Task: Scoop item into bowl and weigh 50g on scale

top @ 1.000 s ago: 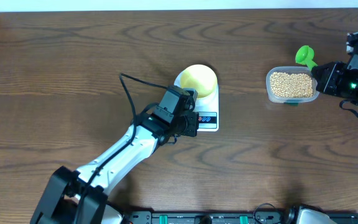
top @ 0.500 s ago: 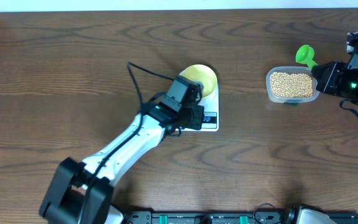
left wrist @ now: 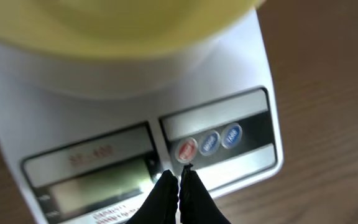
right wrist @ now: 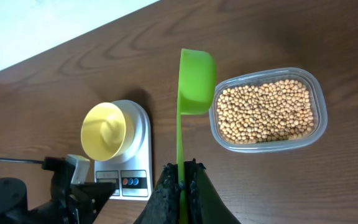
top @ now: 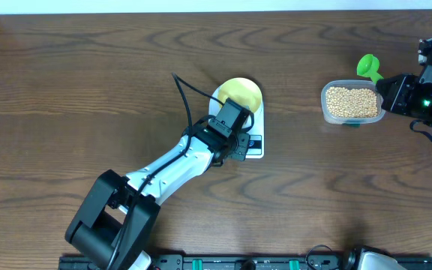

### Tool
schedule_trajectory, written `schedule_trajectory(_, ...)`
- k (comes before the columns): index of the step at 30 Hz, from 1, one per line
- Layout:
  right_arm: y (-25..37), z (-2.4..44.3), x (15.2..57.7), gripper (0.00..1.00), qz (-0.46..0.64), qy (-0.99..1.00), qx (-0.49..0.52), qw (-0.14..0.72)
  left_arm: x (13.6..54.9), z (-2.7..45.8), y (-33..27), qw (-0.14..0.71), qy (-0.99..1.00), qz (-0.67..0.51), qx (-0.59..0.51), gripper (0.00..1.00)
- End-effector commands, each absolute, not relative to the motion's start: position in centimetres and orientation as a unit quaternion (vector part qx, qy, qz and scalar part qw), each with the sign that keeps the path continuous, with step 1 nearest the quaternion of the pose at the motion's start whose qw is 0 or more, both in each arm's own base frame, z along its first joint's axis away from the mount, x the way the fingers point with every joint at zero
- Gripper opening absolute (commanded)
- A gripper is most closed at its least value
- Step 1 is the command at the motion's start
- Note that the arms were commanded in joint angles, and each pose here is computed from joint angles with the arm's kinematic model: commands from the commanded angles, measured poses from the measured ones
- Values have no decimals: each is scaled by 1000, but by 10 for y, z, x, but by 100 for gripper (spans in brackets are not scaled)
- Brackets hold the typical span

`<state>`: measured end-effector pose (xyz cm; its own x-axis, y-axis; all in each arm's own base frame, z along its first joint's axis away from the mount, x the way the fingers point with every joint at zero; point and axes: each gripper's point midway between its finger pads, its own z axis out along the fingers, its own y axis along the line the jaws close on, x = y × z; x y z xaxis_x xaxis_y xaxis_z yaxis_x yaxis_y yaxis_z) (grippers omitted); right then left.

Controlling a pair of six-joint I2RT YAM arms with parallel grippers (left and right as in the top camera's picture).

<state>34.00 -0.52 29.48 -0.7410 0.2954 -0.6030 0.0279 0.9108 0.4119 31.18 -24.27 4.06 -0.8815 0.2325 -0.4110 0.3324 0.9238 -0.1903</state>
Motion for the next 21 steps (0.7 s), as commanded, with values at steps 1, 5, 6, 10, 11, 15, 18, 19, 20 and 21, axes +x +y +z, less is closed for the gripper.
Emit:
schedule_trajectory(1, -4, 294, 340, 1, 191, 914, 82, 348, 322, 41, -238, 212, 959, -104, 153, 7)
schedule_trajectory(5, -4, 294, 340, 1, 191, 914, 83, 348, 323, 38, -239, 212, 959, -105, 153, 8)
schedule_trajectory(6, -4, 294, 340, 2, 191, 914, 83, 348, 324, 38, -240, 214, 959, -106, 153, 7)
schedule_trajectory(10, -3, 294, 340, 1, 191, 914, 82, 348, 324, 38, -246, 214, 956, -123, 156, 7)
schedule_trajectory(11, -3, 294, 340, 1, 191, 914, 82, 348, 324, 38, -247, 214, 956, -124, 157, 7)
schedule_trajectory(15, -4, 294, 340, 1, 191, 914, 82, 348, 324, 36, -247, 210, 958, -125, 152, 8)
schedule_trajectory(18, -4, 294, 340, 1, 191, 914, 83, 348, 321, 34, -250, 203, 958, -133, 154, 7)
schedule_trajectory(19, -3, 294, 340, 1, 191, 914, 82, 348, 321, 33, -250, 202, 958, -133, 154, 7)
schedule_trajectory(20, -4, 294, 340, 2, 191, 914, 82, 348, 320, 31, -250, 200, 958, -133, 154, 7)
schedule_trajectory(21, -4, 294, 340, 1, 191, 914, 83, 348, 320, 30, -250, 198, 959, -132, 152, 7)
